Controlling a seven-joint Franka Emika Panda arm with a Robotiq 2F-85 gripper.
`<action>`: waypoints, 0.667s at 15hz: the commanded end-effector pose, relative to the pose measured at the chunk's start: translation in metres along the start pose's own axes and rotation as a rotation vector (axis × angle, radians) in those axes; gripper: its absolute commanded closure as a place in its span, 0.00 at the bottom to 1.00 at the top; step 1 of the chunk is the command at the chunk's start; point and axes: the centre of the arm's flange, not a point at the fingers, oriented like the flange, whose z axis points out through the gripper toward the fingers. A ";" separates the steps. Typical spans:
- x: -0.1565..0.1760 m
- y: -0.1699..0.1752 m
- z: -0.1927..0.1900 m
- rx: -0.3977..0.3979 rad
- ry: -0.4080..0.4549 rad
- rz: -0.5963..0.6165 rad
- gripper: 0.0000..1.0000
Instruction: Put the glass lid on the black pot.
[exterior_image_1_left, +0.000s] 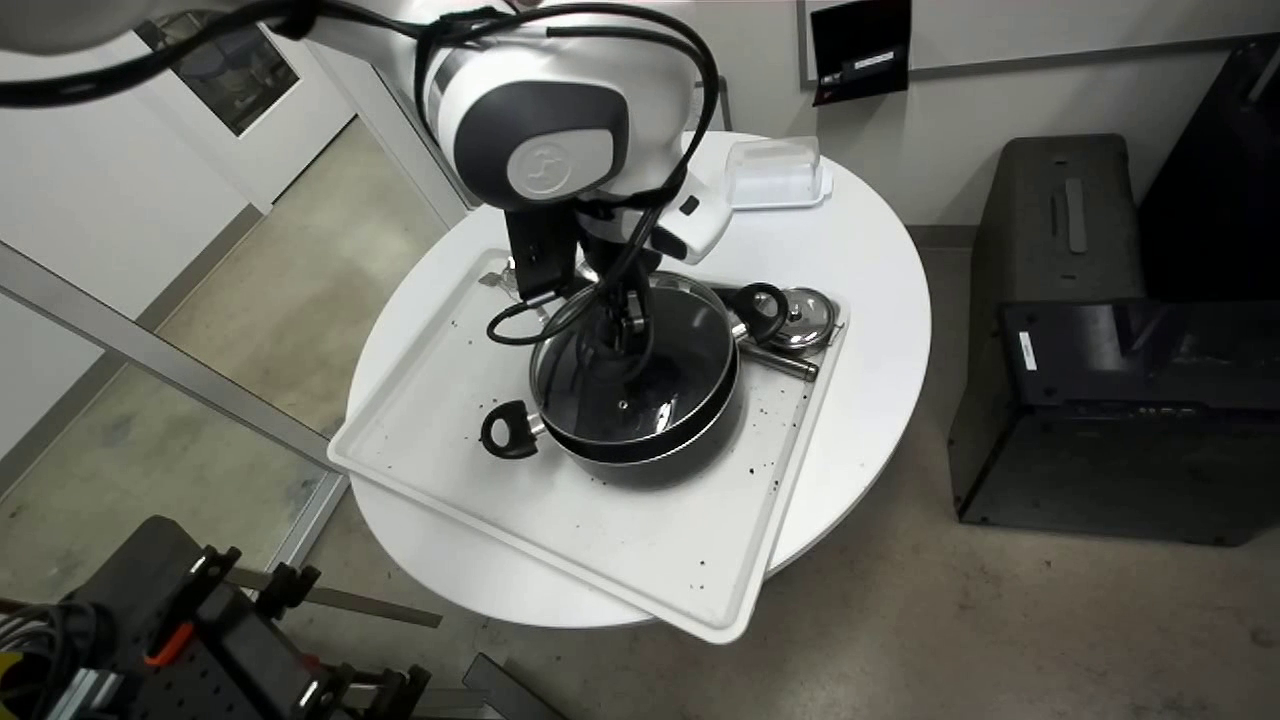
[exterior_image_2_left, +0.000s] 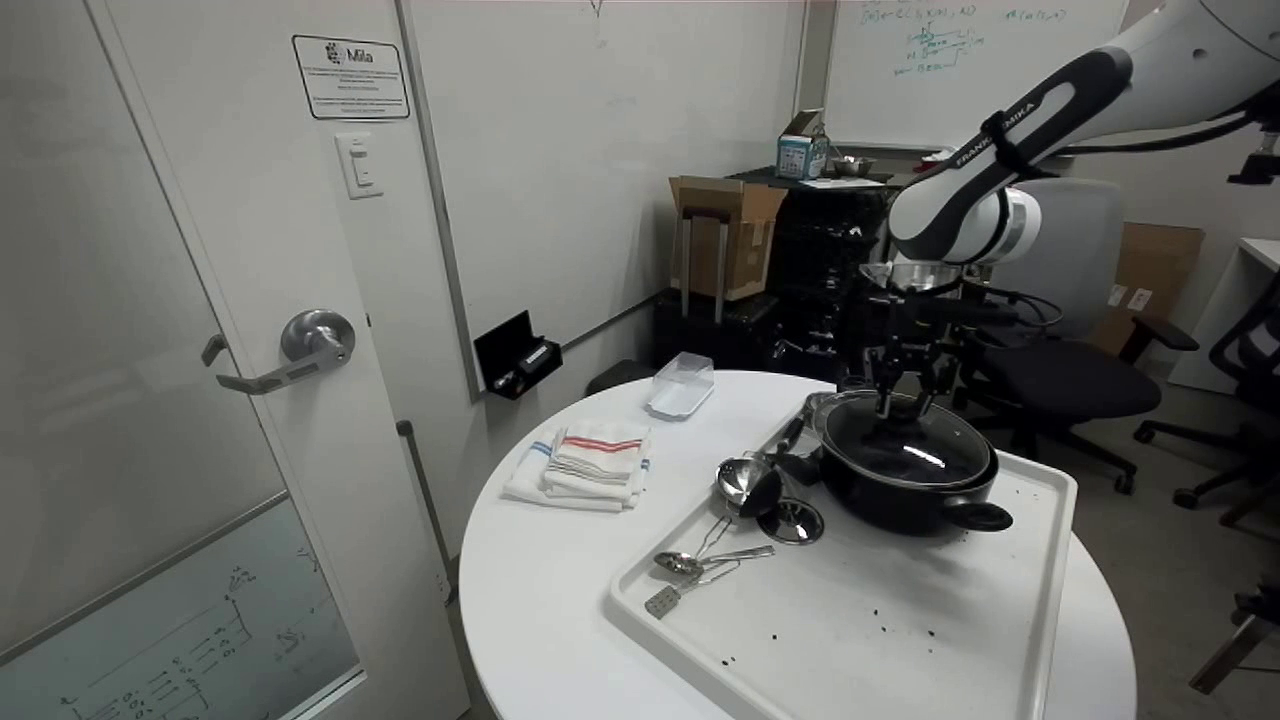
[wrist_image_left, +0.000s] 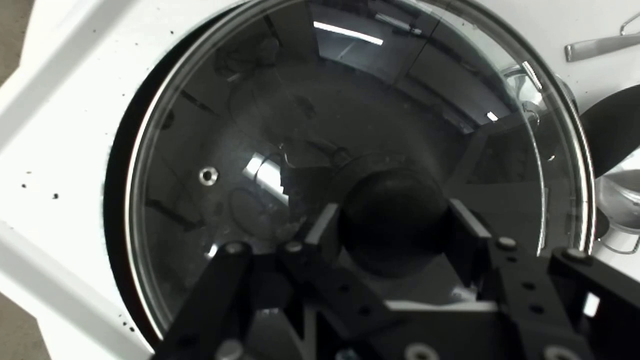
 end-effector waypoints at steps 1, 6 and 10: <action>-0.001 0.007 0.001 0.043 -0.012 0.036 0.73; -0.006 0.013 0.000 0.060 -0.021 0.065 0.73; -0.011 0.016 -0.002 0.057 -0.021 0.070 0.73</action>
